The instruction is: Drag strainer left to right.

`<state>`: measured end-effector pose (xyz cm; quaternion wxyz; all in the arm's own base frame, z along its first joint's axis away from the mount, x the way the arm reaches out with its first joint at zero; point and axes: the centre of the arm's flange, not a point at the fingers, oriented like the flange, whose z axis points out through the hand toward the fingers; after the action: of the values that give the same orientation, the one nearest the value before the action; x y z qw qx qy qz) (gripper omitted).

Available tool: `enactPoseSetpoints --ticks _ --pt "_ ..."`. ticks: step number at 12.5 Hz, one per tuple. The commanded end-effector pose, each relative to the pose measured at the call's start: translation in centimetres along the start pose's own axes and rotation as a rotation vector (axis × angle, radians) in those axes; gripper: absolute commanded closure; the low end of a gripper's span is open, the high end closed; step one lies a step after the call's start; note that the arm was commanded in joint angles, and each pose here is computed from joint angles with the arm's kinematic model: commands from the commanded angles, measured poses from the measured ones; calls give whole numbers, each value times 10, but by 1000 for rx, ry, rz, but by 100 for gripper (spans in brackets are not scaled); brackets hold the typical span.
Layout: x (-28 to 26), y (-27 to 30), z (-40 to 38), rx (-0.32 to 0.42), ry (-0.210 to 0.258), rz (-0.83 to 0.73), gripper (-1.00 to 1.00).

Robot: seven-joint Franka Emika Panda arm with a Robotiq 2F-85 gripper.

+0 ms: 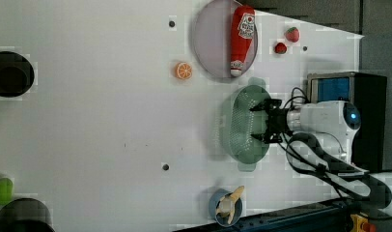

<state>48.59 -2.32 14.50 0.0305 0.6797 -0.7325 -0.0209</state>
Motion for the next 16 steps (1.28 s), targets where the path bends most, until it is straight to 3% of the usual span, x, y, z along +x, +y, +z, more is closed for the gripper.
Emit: enactPoseSetpoints --ticks 1,5,8,10,13,16 --pt "42 -2 -10 21 34 -95 -100" --pt "63 -2 -12 24 47 -70 -100" --pt "38 -6 -38 32 38 -277 -100" --pt "25 -11 -80 63 44 -443 -100" --pt "21 -14 -166 51 61 -644 -100" --pt "23 -3 -269 9 42 -681 -100"
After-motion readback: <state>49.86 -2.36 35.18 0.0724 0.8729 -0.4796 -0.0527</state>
